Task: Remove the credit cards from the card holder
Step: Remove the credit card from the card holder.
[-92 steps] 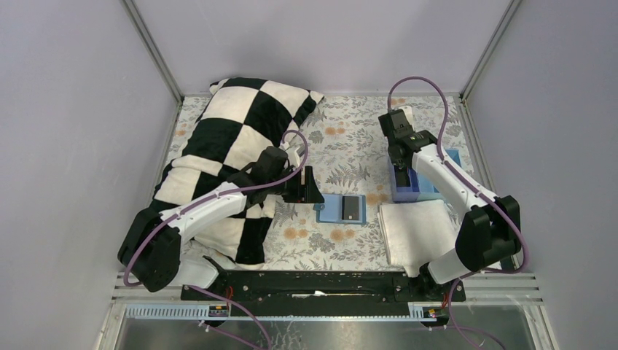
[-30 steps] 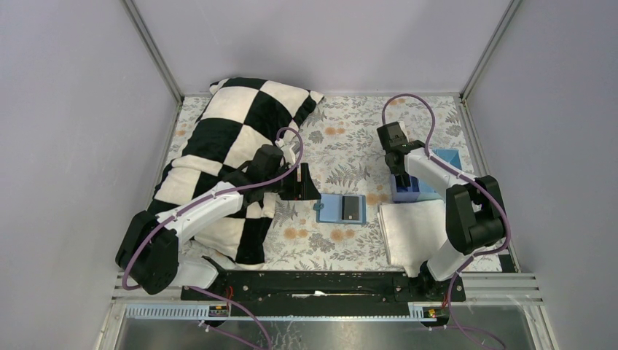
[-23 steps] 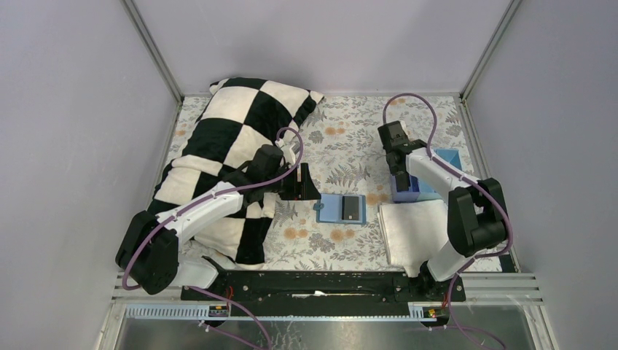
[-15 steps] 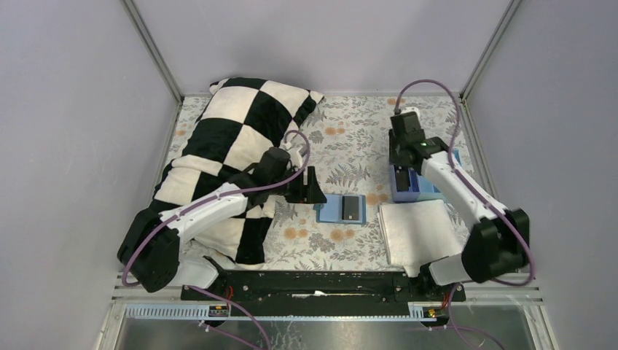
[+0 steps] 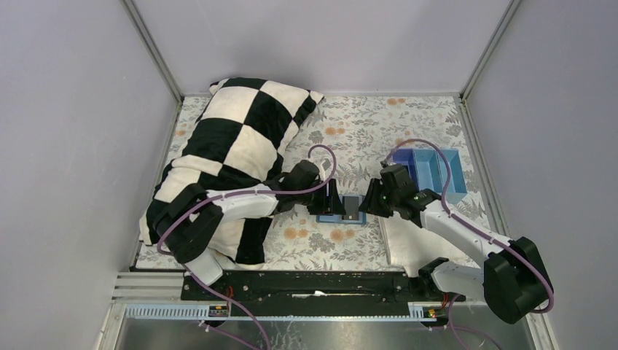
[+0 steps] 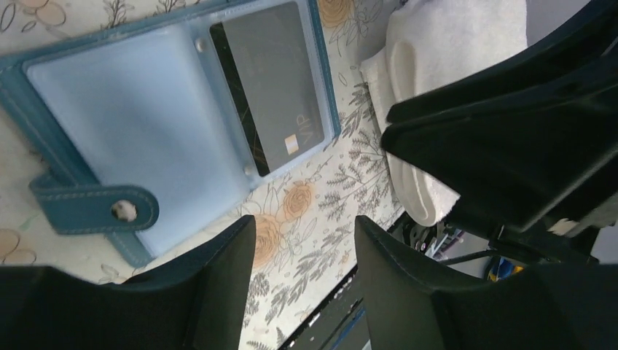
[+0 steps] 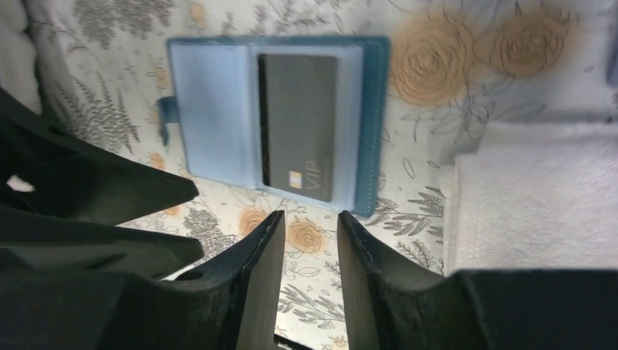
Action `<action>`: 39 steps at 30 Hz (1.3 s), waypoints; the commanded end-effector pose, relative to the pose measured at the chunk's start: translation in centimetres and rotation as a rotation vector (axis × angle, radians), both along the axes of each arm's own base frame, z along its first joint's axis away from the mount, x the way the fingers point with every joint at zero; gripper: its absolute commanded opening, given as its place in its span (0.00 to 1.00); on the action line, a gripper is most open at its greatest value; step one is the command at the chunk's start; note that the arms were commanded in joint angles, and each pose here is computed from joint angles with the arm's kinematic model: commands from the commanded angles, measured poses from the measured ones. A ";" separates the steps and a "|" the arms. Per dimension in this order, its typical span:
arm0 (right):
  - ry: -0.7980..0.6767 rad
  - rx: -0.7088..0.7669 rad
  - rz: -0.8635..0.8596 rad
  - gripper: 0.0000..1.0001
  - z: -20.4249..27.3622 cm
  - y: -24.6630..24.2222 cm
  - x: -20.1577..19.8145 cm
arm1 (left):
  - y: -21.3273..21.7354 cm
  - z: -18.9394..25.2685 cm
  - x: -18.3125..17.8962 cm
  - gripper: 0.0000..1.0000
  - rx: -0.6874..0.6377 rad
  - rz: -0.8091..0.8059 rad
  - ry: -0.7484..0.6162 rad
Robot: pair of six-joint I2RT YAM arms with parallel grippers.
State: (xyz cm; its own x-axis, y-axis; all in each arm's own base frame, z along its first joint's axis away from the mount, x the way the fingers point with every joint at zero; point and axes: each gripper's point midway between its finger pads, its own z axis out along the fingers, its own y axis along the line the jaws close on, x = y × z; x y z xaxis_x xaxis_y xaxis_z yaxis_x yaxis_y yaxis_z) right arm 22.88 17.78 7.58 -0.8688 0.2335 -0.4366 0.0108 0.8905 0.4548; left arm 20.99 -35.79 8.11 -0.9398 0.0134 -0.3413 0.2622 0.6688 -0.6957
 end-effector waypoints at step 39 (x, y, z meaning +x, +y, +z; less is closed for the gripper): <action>0.074 0.083 -0.099 0.18 -6.2 1.7 1.2 | -1.9 -3.5 4.0 0.07 -0.059 0.099 -0.014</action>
